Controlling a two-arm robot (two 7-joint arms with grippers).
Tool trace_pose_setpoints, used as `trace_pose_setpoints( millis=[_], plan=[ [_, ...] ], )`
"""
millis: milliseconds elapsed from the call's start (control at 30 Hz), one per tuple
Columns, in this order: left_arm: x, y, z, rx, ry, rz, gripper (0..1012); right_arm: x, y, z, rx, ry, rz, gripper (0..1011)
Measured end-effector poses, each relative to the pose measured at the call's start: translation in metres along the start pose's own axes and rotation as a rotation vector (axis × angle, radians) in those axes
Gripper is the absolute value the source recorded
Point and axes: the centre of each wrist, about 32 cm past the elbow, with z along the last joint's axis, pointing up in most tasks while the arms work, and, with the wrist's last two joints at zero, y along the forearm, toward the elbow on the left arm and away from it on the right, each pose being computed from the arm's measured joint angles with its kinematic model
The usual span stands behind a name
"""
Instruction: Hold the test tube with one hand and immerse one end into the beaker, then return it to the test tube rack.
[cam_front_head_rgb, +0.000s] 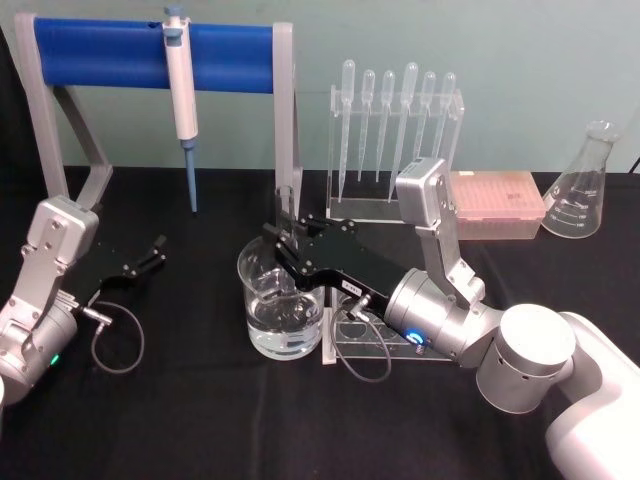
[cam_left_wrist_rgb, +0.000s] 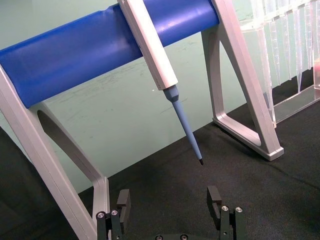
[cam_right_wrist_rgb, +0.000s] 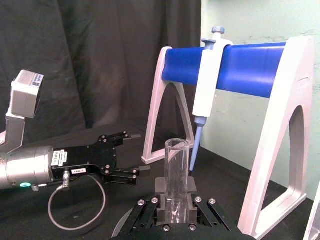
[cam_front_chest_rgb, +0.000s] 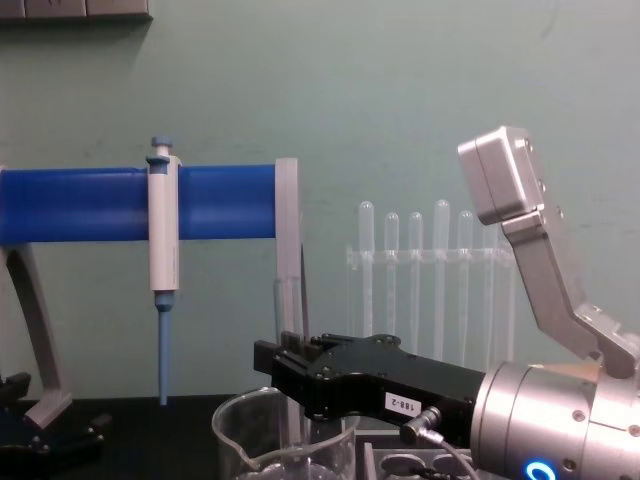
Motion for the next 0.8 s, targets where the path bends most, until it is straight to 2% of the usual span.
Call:
trace_pose_setpoints(
  millis=[800],
  plan=[
    [0.0,0.0,0.0,0.0,0.0,0.0,1000,0.0,0.0,0.0,0.0,0.0,0.0,225]
  ],
)
